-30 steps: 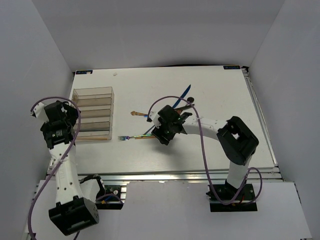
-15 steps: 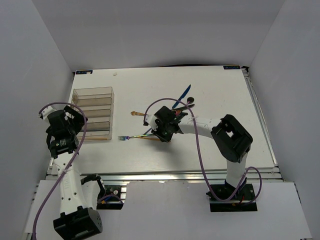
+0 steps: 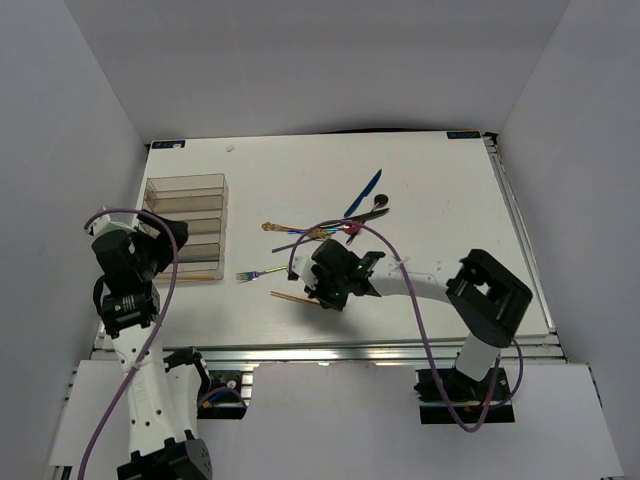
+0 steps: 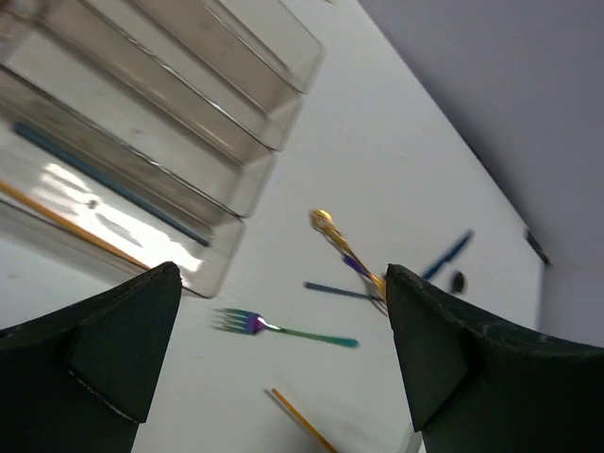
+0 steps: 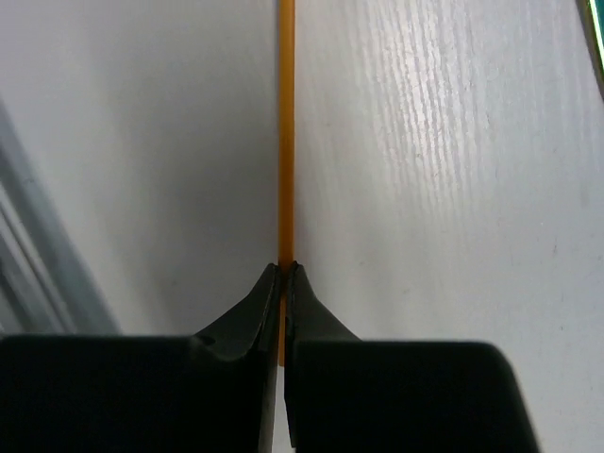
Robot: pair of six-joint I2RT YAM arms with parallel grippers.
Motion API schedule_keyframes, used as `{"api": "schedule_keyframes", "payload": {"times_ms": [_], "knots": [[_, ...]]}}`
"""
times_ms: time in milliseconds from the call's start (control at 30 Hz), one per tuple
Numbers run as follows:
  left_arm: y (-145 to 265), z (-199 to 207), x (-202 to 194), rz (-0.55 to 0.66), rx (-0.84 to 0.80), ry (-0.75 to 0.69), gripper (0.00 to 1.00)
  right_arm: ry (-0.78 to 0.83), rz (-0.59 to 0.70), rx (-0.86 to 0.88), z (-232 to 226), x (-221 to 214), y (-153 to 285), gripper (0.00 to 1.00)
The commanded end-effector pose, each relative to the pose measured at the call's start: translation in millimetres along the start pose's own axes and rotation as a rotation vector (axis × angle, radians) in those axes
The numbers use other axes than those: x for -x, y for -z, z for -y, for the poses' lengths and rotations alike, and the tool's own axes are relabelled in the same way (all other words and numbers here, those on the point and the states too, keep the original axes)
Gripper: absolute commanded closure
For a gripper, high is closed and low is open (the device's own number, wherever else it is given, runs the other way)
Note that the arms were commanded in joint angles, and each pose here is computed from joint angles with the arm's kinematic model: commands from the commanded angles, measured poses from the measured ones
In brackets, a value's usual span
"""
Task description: Sort the eating utensils into containers
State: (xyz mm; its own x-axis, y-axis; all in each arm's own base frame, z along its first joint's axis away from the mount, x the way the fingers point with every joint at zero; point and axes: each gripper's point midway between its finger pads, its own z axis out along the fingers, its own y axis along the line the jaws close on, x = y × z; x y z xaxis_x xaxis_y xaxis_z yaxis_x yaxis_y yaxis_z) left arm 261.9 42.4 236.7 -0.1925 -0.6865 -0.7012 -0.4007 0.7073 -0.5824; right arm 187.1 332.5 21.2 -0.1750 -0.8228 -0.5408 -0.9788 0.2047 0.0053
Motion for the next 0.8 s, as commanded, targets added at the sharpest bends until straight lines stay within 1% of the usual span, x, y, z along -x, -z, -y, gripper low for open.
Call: {"api": "schedule_keyframes", "payload": {"times_ms": [0, 133, 200, 233, 267, 300, 333, 367, 400, 433, 467, 533, 567, 633, 667, 700, 733, 767], "knots": [[13.9, 47.5, -18.2, -0.093, -0.274, 0.064, 0.02, -0.027, 0.206, 0.035, -8.6, 46.8, 40.0, 1.00], [28.4, 62.5, -18.8, -0.094, -0.356, 0.085, 0.02, -0.116, 0.384, 0.023, 5.2, 90.5, 88.3, 1.00], [32.9, 67.9, -20.5, -0.094, -0.393, 0.091, 0.02, -0.182, 0.434, -0.009, 20.4, 102.5, 101.6, 1.00], [36.4, 73.9, -24.7, -0.119, -0.430, 0.113, 0.02, -0.203, 0.479, -0.024, 27.1, 119.5, 111.1, 1.00], [38.8, 79.6, -27.3, -0.129, -0.465, 0.118, 0.02, -0.286, 0.496, -0.033, 30.8, 128.0, 115.2, 1.00], [38.7, 86.1, -28.5, -0.120, -0.523, 0.116, 0.02, -0.335, 0.516, -0.033, 33.2, 136.9, 118.9, 1.00], [43.6, 94.3, -33.0, -0.150, -0.577, 0.140, 0.02, -0.372, 0.555, -0.029, 36.7, 149.9, 121.9, 1.00], [45.1, 101.1, -32.2, -0.141, -0.621, 0.126, 0.02, -0.417, 0.593, 0.031, 29.9, 166.1, 128.9, 1.00], [46.0, 104.0, -32.9, -0.142, -0.643, 0.121, 0.02, -0.422, 0.610, 0.071, 25.4, 175.2, 132.4, 1.00], [43.7, 104.0, -40.3, -0.174, -0.658, 0.131, 0.02, -0.427, 0.608, 0.108, 19.9, 182.1, 129.2, 1.00], [44.9, 110.2, -40.1, -0.170, -0.697, 0.117, 0.02, -0.423, 0.643, 0.132, 16.6, 196.8, 137.7, 1.00], [34.3, 108.5, -51.0, -0.219, -0.687, 0.110, 0.02, -0.427, 0.676, 0.151, 14.3, 214.6, 143.8, 1.00], [30.6, 110.0, -52.6, -0.220, -0.693, 0.104, 0.02, -0.440, 0.666, 0.172, 11.9, 218.1, 140.5, 1.00], [27.3, 125.2, -56.0, -0.236, -0.747, 0.092, 0.02, -0.440, 0.637, 0.199, 6.6, 225.1, 135.9, 1.00], [21.3, 128.0, -60.2, -0.243, -0.738, 0.082, 0.03, -0.430, 0.635, 0.214, 1.2, 229.3, 135.8, 1.00], [16.9, 132.4, -71.7, -0.277, -0.732, 0.066, 0.06, -0.417, 0.636, 0.226, -4.1, 232.4, 136.2, 1.00], [8.7, 139.5, -80.0, -0.293, -0.733, 0.069, 0.16, -0.406, 0.623, 0.228, -8.7, 235.9, 135.3, 1.00], [6.4, 141.2, -83.1, -0.302, -0.731, 0.079, 0.19, -0.404, 0.615, 0.230, -8.5, 236.7, 133.8, 1.00]]}}
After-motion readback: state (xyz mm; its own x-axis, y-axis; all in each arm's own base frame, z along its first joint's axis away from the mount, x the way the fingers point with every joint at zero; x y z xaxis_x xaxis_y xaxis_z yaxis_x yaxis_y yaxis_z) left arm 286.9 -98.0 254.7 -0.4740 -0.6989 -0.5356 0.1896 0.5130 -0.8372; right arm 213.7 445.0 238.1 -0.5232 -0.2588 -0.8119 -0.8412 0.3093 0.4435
